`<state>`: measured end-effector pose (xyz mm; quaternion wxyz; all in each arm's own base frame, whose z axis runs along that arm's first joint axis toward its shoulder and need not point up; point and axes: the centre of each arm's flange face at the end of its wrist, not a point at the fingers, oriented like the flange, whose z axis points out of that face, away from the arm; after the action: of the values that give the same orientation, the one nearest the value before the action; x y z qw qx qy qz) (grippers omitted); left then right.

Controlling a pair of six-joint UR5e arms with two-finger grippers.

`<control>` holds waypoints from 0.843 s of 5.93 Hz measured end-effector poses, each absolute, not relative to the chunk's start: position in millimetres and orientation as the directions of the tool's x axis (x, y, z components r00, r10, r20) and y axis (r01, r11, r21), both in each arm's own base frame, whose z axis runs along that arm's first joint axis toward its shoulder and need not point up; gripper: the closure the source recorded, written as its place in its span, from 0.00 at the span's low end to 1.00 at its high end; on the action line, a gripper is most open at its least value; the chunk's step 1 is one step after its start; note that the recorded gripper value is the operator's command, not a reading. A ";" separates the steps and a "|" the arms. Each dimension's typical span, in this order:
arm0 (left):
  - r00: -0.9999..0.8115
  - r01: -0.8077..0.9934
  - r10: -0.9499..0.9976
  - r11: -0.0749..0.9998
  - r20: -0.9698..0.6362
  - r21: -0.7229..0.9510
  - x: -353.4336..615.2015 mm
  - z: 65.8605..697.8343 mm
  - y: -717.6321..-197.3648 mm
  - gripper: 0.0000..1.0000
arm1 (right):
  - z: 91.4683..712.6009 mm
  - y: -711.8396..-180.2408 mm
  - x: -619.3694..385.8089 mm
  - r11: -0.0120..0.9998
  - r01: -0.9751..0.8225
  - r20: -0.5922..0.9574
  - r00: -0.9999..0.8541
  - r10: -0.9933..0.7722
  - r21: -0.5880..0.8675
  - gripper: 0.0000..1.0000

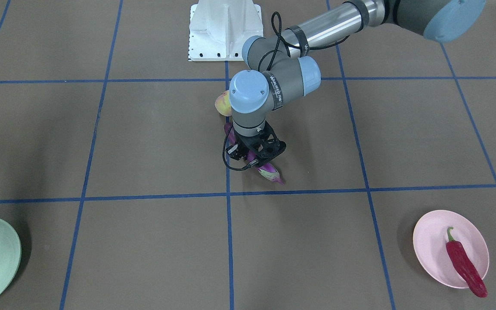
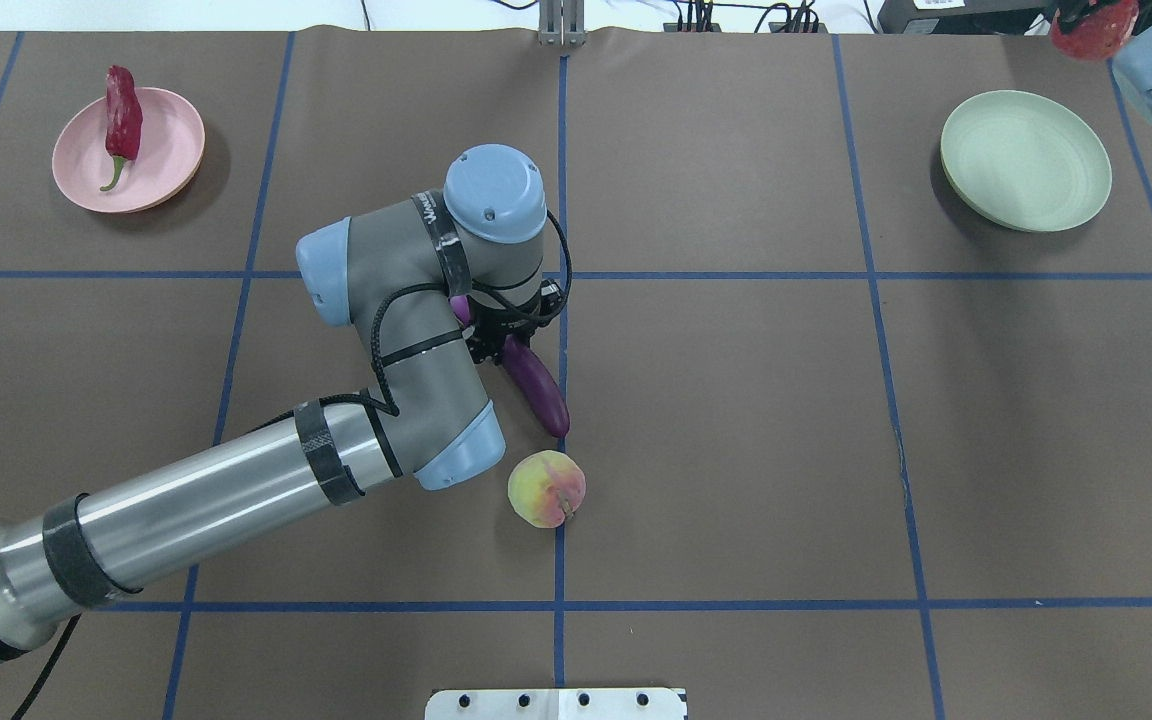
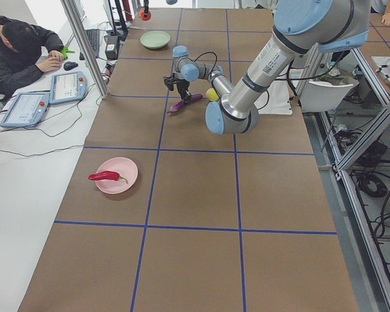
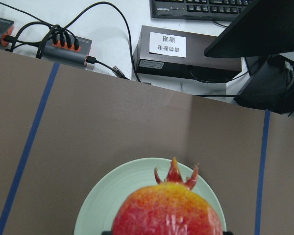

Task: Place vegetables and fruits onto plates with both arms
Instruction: 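Carry the eggplant to the pink plate while the right gripper releases the pomegranate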

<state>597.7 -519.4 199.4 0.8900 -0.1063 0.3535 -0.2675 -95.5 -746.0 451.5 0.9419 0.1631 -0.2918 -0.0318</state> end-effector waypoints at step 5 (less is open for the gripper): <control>0.619 0.484 -0.583 0.811 -0.526 -0.329 406.1 197.1 -678.7 1.00 | 513.0 -745.3 -145.3 0.971 0.031 0.498 0.854 -0.150 0.239 1.00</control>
<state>406.1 -678.7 197.1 0.8964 -0.0778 0.3191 -0.2976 -145.3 -745.3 513.0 0.9564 0.1118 -0.2657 -0.0471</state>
